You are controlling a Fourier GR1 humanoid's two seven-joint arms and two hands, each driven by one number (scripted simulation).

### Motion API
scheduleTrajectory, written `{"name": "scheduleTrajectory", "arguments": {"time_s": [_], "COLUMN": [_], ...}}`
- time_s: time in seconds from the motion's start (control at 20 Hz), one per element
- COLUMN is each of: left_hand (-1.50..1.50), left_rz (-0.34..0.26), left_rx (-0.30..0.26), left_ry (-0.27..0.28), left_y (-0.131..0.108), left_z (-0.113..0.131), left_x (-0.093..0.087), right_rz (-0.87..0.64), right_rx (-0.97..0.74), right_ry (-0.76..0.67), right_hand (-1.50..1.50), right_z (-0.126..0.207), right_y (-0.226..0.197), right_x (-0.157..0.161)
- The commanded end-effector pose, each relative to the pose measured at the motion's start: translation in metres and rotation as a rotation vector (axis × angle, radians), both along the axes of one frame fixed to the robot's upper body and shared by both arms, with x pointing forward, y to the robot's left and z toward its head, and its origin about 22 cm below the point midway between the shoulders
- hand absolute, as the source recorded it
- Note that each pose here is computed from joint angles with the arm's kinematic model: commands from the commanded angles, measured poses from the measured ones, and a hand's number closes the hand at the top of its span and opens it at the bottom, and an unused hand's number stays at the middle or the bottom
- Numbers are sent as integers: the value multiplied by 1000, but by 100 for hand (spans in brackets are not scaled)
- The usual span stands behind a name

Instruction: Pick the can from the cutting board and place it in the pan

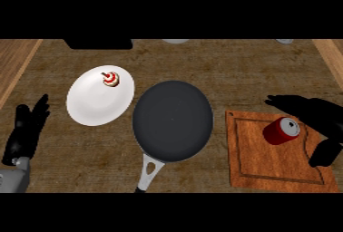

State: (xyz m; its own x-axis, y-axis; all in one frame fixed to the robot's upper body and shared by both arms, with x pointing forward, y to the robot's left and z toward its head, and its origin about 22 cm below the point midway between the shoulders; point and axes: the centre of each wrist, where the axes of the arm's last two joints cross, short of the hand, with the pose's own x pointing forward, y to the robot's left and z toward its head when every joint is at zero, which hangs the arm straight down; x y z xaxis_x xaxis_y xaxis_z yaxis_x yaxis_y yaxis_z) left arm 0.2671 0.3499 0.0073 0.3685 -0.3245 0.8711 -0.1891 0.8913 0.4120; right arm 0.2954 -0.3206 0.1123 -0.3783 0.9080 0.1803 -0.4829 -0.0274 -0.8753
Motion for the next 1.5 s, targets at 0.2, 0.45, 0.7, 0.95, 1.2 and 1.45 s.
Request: {"name": "scheduleTrajectory", "arguments": {"time_s": [0.2,0.45,0.7,0.95,1.2,1.45], "left_hand": [0,0,0,0,0,0], "left_rz": [-6,-1,10,-9,-9,-1], "left_rx": [8,6,22,-5,3,15], "left_ry": [15,4,17,10,8,4], "left_y": [-8,23,0,8,-3,5], "left_z": [-5,-9,2,7,12,14], "left_x": [-1,-8,-14,-7,7,4], "right_rz": [21,5,4,-24,-42,68], "right_rx": [5,17,-29,-64,-65,-98], "right_ry": [10,1,32,38,42,-118], "right_hand": [-150,-150,-150,-150,-150,150], "right_z": [-32,-30,-57,-55,-66,-76], "right_y": [-10,-2,-6,-3,7,-5], "right_x": [-9,11,4,18,11,22]}}
